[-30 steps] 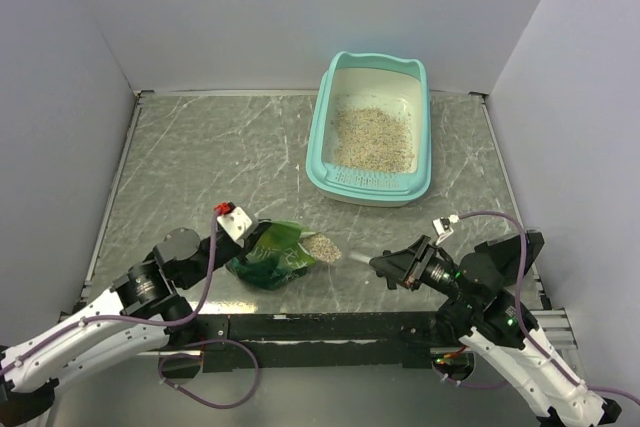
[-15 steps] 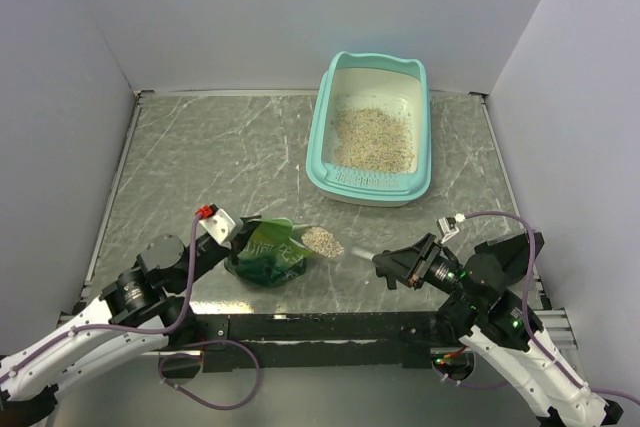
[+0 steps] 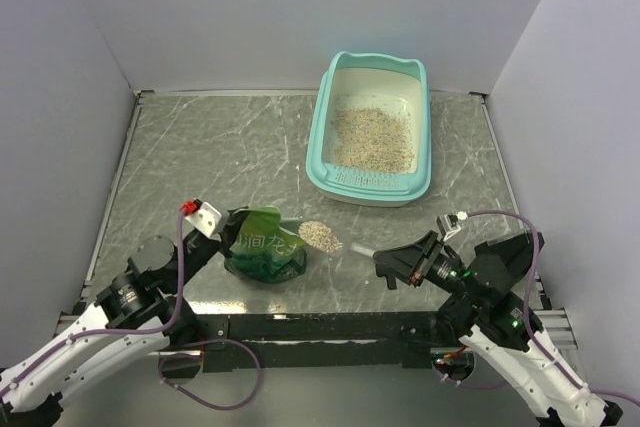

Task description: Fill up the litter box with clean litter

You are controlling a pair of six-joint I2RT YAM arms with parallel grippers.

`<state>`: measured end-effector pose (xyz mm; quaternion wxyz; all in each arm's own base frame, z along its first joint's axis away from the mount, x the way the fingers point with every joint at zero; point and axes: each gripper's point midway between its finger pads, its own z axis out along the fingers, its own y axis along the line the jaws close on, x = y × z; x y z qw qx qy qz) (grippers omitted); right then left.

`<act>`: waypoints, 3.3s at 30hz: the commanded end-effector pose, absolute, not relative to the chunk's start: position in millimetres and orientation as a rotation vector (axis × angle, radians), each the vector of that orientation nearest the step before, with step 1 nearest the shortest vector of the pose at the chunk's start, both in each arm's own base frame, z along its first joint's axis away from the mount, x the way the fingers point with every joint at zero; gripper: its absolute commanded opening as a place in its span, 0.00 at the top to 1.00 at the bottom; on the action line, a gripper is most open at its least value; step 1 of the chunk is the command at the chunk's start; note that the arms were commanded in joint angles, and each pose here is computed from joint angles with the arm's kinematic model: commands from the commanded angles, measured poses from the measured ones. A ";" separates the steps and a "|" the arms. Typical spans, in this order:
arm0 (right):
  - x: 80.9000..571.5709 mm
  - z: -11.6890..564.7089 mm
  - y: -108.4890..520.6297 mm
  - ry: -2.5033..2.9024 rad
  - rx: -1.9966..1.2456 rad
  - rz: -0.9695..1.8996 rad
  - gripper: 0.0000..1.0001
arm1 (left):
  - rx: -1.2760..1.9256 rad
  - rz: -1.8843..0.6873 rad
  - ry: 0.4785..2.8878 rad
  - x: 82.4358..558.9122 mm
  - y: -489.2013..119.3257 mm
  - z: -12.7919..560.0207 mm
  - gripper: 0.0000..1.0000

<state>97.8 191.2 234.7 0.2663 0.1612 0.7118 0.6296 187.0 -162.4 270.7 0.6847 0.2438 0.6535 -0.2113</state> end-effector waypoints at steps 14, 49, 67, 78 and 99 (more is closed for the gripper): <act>103.5 310.5 186.8 1.687 0.386 1.790 1.00 | 0.340 -0.378 1.417 204.1 -131.3 299.9 0.99; 261.1 301.1 129.7 1.369 0.927 1.343 1.00 | 0.351 -0.406 1.395 199.2 -132.4 302.9 0.99; 374.5 224.8 114.9 1.798 0.780 0.768 1.00 | 0.340 -0.410 1.392 198.4 -130.3 304.8 0.99; 401.9 238.8 98.3 2.134 0.433 0.304 1.00 | 0.335 -0.394 1.408 200.8 -128.9 302.4 0.99; 314.7 352.4 159.6 2.040 -0.067 0.505 1.00 | 0.407 -0.413 1.441 200.9 -142.7 292.3 0.99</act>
